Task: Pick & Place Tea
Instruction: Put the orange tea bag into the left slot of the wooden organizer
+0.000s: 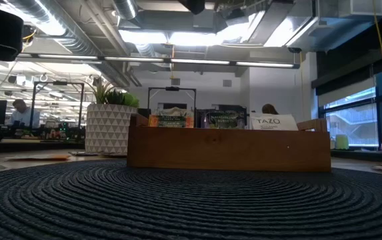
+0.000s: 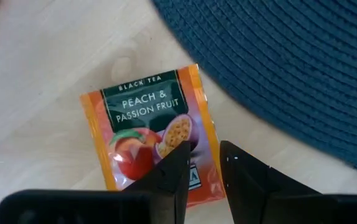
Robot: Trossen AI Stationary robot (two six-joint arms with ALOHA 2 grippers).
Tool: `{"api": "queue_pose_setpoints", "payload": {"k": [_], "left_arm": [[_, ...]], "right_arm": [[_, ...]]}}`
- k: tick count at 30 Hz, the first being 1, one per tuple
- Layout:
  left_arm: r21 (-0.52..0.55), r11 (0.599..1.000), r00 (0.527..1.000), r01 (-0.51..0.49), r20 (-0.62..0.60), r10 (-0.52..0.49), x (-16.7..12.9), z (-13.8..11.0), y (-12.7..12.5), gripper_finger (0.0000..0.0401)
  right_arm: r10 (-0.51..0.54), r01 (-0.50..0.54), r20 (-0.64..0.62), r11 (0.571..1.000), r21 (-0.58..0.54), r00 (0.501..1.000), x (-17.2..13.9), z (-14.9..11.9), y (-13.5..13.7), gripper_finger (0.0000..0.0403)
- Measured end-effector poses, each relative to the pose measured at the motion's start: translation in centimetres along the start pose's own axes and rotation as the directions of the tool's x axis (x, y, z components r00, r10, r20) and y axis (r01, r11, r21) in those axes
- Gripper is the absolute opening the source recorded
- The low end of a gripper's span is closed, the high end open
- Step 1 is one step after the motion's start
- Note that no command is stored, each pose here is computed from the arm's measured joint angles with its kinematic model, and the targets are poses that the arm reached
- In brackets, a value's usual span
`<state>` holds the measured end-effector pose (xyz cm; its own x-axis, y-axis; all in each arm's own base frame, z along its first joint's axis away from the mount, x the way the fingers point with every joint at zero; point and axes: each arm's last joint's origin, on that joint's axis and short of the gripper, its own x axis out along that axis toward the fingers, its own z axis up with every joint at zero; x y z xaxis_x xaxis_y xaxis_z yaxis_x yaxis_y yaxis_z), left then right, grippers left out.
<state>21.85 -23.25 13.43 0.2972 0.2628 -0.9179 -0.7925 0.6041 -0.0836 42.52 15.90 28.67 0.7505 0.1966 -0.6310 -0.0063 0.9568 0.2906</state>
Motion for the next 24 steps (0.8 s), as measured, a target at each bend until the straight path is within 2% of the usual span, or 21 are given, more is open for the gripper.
{"api": "queue_pose_setpoints", "payload": {"k": [7, 12, 16, 19, 24], "left_arm": [[-0.095, 0.988, 0.993, 0.119, 0.006, -0.119, -0.4, -1.6, -0.9, 0.0084], [-0.014, 0.955, 0.948, 0.298, -0.112, -0.297, -1.1, -3.7, -2.4, 0.0084], [0.075, 0.932, 0.933, 0.355, -0.097, -0.347, -1.2, -5.0, -2.6, 0.0084], [0.087, 0.924, 0.928, 0.372, -0.062, -0.368, -1.7, -5.3, -2.4, 0.0084], [0.109, 0.9, 0.905, 0.423, -0.089, -0.415, -3.9, -4.8, -2.0, 0.0084]], "right_arm": [[0.002, -0.002, -0.011, 1.0, -0.022, 1.0, -0.2, -1.2, 2.1, 0.0151], [-0.06, 0.062, 0.039, 0.997, -0.046, 0.997, 0.6, -2.2, 3.4, 0.0159], [-0.028, 0.031, 0.089, 0.999, -0.031, 0.996, 3.2, -3.2, 4.3, 0.0159], [0.052, -0.053, 0.074, 0.999, 0.008, 0.996, 6.1, -4.4, 4.4, 0.0155], [0.09, -0.091, 0.035, 0.995, 0.032, 0.995, 10.0, -6.5, 3.5, 0.0148]]}}
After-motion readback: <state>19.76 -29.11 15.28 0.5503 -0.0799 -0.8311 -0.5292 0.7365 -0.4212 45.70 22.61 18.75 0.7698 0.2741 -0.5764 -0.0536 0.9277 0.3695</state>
